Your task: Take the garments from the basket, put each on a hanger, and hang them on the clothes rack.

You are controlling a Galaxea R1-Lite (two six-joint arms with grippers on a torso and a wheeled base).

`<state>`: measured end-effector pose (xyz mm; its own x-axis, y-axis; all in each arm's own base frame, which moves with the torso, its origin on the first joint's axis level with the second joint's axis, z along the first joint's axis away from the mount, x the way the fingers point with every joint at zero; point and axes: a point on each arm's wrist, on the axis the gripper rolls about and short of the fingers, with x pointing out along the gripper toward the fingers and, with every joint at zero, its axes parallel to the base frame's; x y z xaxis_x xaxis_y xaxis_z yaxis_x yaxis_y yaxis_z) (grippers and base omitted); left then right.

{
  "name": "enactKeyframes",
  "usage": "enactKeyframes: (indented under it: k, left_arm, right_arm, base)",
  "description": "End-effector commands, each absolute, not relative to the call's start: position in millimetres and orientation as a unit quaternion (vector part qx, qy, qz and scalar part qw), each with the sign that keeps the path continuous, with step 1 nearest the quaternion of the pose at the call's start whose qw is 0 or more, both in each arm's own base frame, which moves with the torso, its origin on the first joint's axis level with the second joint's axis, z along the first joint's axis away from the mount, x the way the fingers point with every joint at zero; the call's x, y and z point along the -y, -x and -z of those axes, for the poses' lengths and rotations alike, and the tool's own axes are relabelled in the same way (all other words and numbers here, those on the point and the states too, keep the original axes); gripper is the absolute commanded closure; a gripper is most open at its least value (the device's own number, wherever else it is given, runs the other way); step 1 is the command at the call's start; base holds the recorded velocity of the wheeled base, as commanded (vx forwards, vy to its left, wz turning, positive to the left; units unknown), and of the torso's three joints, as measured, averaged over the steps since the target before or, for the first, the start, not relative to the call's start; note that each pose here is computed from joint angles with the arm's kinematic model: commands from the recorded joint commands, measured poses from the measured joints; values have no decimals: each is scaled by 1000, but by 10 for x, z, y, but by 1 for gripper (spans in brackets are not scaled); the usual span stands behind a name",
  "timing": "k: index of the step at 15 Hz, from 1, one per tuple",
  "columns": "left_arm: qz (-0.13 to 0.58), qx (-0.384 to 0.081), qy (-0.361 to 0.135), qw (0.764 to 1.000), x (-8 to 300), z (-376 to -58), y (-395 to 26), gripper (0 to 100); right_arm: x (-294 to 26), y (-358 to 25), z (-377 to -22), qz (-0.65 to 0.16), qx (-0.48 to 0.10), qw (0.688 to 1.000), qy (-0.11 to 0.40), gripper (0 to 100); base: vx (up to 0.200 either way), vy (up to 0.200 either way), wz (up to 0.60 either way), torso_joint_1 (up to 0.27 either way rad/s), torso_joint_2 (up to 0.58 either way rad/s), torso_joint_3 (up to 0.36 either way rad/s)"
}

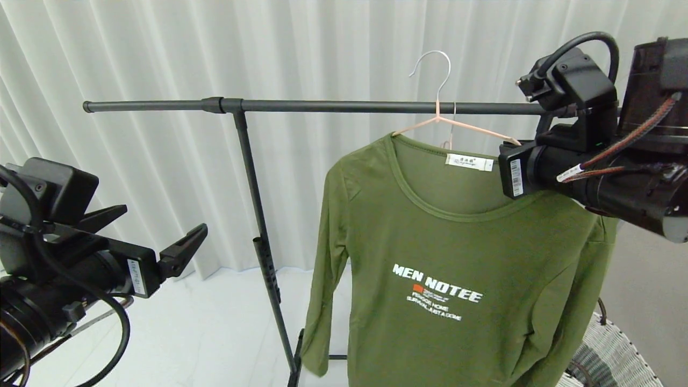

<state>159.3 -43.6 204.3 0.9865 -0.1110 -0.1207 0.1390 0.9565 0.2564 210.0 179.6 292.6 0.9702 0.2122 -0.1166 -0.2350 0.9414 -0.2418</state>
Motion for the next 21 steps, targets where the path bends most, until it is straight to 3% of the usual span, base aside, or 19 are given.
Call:
enactKeyframes:
  k: [1, 4, 8, 16, 21]
  left_arm:
    - [63, -53, -133, 988, 437, -2042, -1594, 0]
    - [65, -53, -133, 988, 439, -2042, -1593, 0]
    - [67, -53, -133, 987, 443, -2041, -1596, 0]
    - [67, -53, -133, 987, 448, -2043, -1611, 0]
    - [67, -55, -134, 987, 451, -2040, -1621, 0]
  right_arm:
    - [-1837, -2132, -2885, -116, -50, 983, 133, 100]
    - [-1844, -2126, -2885, -117, -50, 983, 133, 100]
    - [-1874, -2159, -2864, -117, -53, 983, 135, 100]
    - [-2183, -2830, -2756, -16, -63, 988, 142, 100]
    - [-2257, -2918, -2649, -2, -74, 986, 151, 100]
  base:
    - [200, 0, 0, -17, 2, 12]
    - [200, 0, 0, 7, 5, -4]
    - [0, 0, 0, 0, 0, 0]
    - [0, 0, 0, 0, 0, 0]
    - [0, 0, 0, 0, 0, 0]
